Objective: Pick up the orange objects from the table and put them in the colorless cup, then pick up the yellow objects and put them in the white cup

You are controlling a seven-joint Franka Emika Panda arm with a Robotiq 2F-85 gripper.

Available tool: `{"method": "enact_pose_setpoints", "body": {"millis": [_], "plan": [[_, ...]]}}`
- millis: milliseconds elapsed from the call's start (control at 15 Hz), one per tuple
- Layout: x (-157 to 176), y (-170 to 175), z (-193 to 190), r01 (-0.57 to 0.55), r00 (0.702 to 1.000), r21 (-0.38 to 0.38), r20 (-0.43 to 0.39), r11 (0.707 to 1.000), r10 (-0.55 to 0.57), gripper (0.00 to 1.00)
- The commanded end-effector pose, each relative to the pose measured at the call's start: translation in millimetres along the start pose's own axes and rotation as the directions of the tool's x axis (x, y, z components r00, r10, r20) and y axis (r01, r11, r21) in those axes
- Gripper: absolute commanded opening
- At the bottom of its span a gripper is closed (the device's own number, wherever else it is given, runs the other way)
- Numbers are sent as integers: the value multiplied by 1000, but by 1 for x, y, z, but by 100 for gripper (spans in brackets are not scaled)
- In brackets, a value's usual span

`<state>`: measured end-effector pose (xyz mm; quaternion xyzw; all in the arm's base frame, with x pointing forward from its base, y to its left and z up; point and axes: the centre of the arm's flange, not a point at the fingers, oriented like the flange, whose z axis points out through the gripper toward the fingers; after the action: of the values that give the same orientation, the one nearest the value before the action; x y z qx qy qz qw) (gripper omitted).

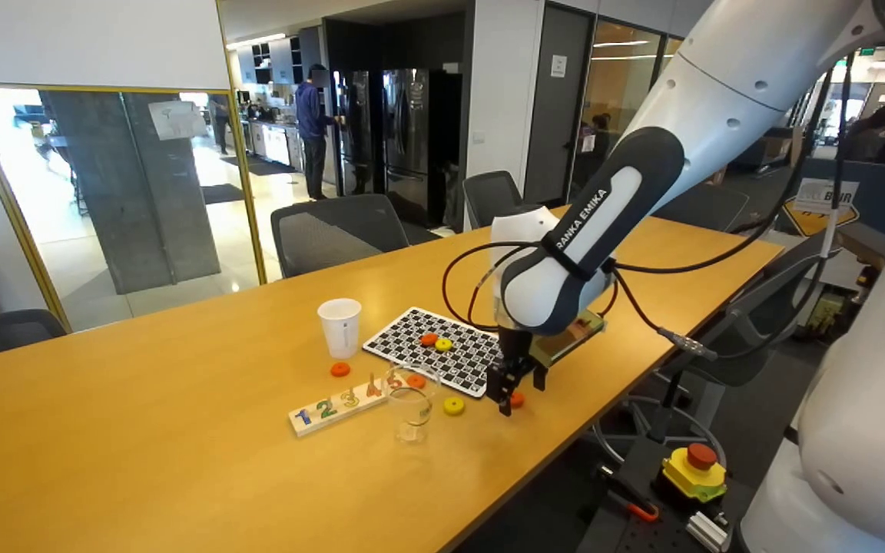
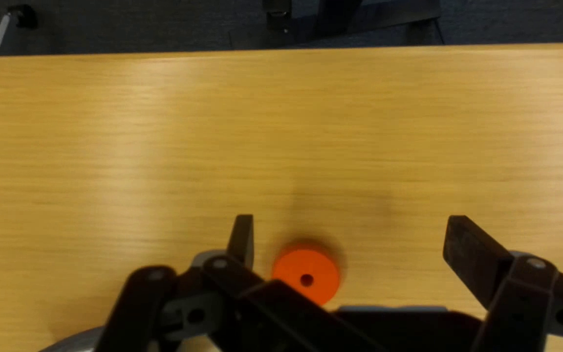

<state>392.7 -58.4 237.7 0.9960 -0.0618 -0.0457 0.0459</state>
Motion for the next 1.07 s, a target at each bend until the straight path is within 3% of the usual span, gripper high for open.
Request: {"method": "enact_pose_setpoints", "body": {"millis": [0, 533, 1000], "plan": [[11, 8, 17, -77, 996, -31, -47, 997, 75, 100], [16, 16, 34, -155, 977, 25, -142, 988, 157, 100], [12, 27, 36, -222, 962, 109, -136, 969, 235, 100]]}}
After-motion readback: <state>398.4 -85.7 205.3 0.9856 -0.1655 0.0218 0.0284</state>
